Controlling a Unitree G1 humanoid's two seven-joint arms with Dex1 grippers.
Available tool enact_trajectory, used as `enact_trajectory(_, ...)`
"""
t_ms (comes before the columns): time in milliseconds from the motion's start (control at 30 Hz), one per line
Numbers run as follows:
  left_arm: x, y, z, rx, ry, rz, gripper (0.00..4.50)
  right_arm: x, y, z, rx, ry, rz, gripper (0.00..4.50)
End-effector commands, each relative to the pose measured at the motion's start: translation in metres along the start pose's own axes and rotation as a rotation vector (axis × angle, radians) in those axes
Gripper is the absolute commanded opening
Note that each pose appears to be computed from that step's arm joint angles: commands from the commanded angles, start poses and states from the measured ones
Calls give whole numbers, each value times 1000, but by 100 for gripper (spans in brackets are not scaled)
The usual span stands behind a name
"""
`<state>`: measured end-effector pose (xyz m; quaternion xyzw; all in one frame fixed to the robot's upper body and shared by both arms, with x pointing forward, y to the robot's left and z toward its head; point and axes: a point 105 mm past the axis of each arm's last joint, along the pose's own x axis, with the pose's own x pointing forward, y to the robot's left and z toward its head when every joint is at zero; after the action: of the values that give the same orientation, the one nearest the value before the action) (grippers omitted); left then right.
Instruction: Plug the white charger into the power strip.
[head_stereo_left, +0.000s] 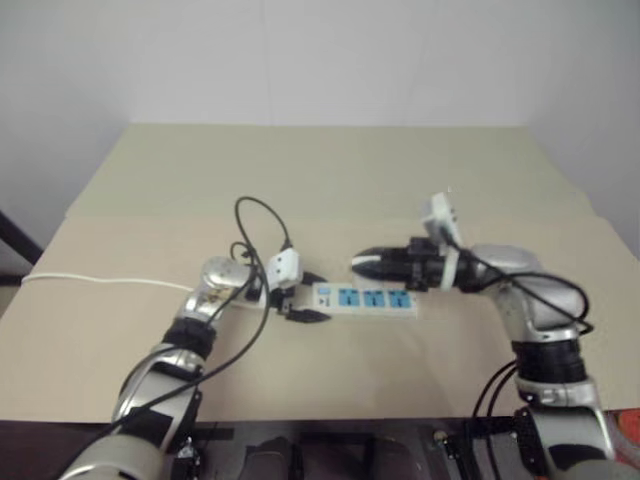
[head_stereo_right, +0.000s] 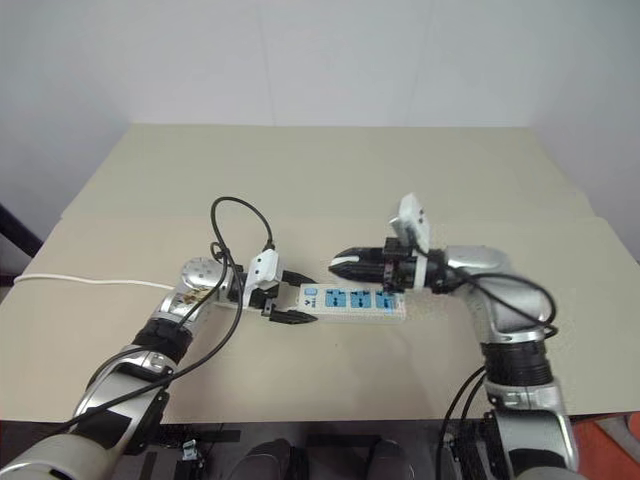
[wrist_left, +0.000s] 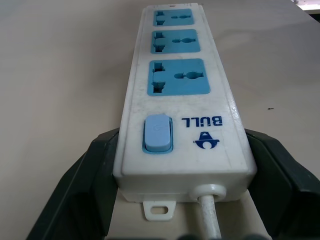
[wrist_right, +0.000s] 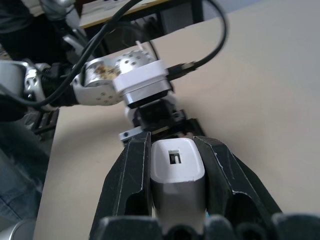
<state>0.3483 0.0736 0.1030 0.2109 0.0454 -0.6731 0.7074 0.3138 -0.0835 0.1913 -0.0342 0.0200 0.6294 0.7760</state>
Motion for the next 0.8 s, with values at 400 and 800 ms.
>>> enact_trajectory(400,-10,-13,-8,-8,49,8,328,33,-17,-23,-67,-43,30,116)
enact_trajectory(800,-16,-20,-10,-19,62,20,328,36,-27,-38,-75,-17,47,116)
